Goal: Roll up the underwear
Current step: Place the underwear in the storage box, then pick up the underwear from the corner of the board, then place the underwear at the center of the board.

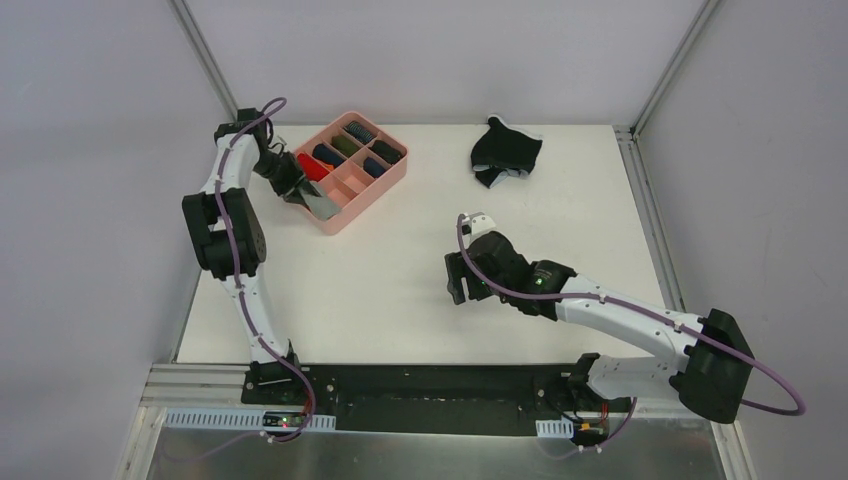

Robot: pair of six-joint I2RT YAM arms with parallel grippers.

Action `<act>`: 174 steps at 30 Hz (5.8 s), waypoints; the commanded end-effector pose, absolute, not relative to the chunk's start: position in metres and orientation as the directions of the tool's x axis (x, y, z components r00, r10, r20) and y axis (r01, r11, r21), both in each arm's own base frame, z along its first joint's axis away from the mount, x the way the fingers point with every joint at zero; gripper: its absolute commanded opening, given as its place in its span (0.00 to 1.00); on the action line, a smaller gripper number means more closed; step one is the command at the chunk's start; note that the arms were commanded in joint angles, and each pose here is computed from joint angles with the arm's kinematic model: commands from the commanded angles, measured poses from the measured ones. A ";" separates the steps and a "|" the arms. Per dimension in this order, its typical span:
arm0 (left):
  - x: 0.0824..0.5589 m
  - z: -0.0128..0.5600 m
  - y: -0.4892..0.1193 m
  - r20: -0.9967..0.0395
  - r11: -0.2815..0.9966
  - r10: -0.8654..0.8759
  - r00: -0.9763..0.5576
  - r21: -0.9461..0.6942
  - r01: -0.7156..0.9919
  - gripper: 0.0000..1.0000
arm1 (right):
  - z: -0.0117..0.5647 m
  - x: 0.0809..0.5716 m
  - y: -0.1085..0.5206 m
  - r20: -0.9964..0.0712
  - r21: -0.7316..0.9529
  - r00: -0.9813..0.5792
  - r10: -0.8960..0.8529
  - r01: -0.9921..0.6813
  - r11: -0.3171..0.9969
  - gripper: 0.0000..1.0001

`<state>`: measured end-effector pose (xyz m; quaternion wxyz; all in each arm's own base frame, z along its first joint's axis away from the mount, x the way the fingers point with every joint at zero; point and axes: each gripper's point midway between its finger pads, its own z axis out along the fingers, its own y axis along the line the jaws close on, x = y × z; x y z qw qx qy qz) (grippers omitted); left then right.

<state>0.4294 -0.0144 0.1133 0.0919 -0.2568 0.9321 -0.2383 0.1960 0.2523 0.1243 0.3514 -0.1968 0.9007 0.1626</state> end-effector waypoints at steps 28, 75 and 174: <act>0.393 0.043 0.021 0.095 0.796 -0.589 -0.803 -0.105 -0.596 0.00 | 0.134 0.195 0.250 -0.703 0.215 -0.693 -0.157 -0.417 0.883 0.71; 0.381 0.141 0.027 -0.113 0.734 -0.679 -0.726 -0.146 -0.663 0.54 | 0.127 0.193 0.253 -0.688 0.209 -0.703 -0.180 -0.430 0.879 0.70; 0.245 0.216 -0.088 -0.442 0.903 -0.411 -0.797 -0.317 -0.289 0.56 | 0.219 0.305 0.304 -0.504 0.491 -0.864 -0.026 -0.311 0.814 0.20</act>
